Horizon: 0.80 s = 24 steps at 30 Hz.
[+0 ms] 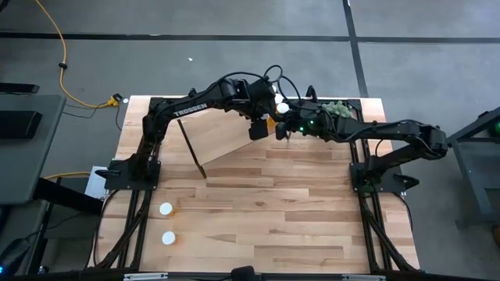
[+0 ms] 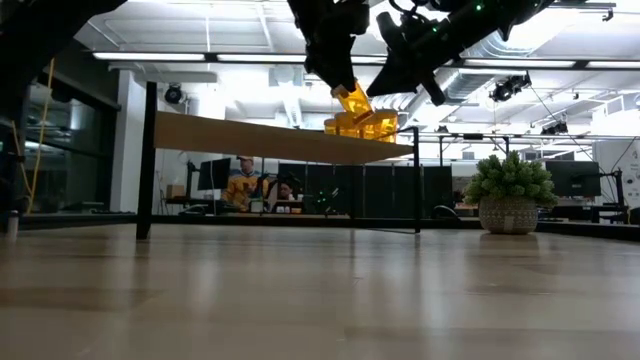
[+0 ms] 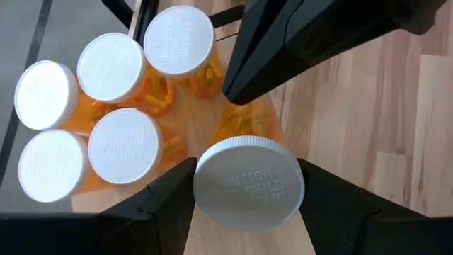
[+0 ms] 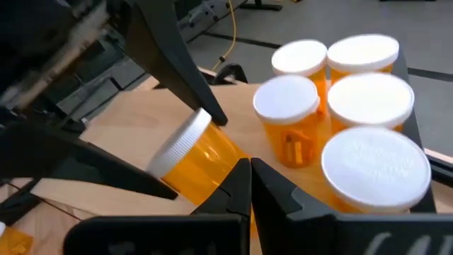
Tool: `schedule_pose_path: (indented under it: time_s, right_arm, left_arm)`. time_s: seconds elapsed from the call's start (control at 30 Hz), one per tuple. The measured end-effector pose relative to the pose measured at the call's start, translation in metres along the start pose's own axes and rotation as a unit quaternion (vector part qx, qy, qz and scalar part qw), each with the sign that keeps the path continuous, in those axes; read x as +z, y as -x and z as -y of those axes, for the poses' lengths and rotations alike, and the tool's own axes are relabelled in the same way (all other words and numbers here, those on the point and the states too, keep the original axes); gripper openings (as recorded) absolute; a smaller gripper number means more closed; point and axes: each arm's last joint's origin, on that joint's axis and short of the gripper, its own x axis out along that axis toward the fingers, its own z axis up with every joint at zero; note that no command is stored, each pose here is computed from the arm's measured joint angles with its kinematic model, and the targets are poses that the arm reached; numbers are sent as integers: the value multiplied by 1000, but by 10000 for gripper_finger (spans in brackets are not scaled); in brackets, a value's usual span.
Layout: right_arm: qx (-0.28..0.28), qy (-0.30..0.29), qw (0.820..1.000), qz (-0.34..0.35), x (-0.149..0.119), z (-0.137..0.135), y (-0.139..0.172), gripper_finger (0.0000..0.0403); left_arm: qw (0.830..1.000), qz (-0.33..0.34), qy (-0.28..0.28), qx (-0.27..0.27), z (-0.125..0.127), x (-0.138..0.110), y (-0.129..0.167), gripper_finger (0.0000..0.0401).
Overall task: Pick and place medicine bottles onto shelf by color
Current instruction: Put the pill bottle on the shelf aligned with the other pill bottles
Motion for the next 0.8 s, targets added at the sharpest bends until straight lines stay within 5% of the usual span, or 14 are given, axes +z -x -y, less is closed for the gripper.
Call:
schedule_pose_path:
  time_s: [0.8]
  right_arm:
    - [4, 0, 1000, -13, -4, 2, -7, 0]
  left_arm:
    - [999, 48, 17, 8, -2, 9, 1, 211]
